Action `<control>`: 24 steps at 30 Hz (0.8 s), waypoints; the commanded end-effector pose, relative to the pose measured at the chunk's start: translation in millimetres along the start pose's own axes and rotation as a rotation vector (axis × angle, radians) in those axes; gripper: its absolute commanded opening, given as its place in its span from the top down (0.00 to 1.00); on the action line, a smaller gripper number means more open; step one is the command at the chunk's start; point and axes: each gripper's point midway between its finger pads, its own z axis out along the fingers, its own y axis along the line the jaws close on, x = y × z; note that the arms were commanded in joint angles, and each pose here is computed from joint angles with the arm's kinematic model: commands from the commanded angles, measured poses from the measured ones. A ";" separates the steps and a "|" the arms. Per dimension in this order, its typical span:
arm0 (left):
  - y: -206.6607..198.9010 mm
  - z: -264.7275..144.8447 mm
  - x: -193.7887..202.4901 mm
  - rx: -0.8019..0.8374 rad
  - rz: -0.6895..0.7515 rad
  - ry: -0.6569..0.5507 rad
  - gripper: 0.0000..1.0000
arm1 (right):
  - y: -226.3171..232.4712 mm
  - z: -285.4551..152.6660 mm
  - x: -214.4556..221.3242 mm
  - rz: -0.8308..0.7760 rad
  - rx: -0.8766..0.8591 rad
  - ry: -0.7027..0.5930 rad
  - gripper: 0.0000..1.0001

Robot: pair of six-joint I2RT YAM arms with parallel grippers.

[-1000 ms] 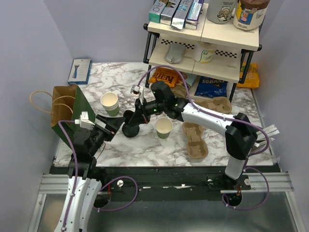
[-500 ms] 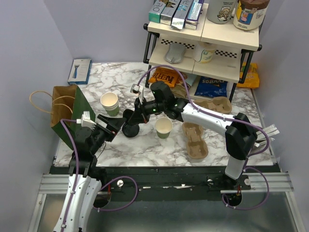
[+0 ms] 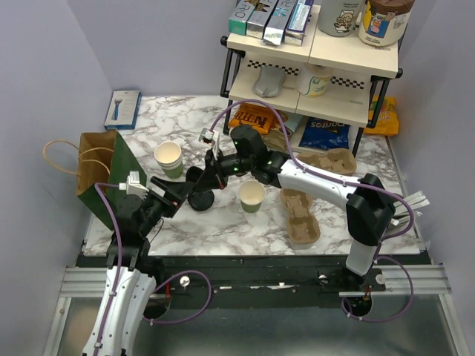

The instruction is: Pack the takeout coffee

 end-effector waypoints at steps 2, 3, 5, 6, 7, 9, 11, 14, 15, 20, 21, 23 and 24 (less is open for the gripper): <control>2.1 2.6 5.2 0.019 -0.019 0.021 0.12 | 21.7 -3.3 -15.9 -0.068 -0.042 -0.039 0.99; 2.5 2.6 5.1 0.019 -0.019 0.020 0.12 | 21.4 -2.9 -15.0 -0.068 -0.043 -0.038 0.99; 4.5 2.8 5.5 0.010 -0.023 0.020 0.14 | 25.2 -3.4 -16.7 -0.076 -0.053 -0.043 0.99; 5.7 2.9 5.5 0.006 -0.024 0.019 0.16 | 29.6 -4.1 -16.2 -0.089 -0.075 -0.044 0.99; 7.7 3.7 6.1 -0.002 -0.030 0.022 0.17 | 35.5 -5.4 -18.7 -0.116 -0.088 -0.051 0.99; 12.2 4.7 7.1 -0.021 -0.040 0.026 0.19 | 43.8 -6.2 -17.8 -0.164 -0.108 -0.053 0.99; 16.8 6.0 8.3 -0.046 -0.047 0.035 0.21 | 55.2 -6.7 -17.9 -0.222 -0.135 -0.056 0.99; 22.4 7.2 9.9 -0.076 -0.052 0.045 0.27 | 65.3 -9.4 -17.1 -0.237 -0.179 -0.072 0.99; 25.8 6.5 11.0 -0.093 -0.055 0.050 0.30 | 63.9 -9.7 -18.4 -0.239 -0.167 -0.082 0.99; 34.8 3.6 14.0 -0.146 -0.054 0.063 0.48 | 58.7 -7.6 -20.9 -0.199 -0.129 -0.091 0.99; 34.5 3.1 14.7 -0.143 -0.056 0.065 0.55 | 53.8 -6.4 -21.2 -0.191 -0.103 -0.094 0.99; 32.9 1.6 14.6 -0.128 -0.057 0.058 0.60 | 52.2 -5.8 -23.5 -0.178 -0.091 -0.102 0.99; 32.6 1.3 14.7 -0.124 -0.059 0.056 0.66 | 52.8 -5.6 -23.9 -0.173 -0.094 -0.106 0.99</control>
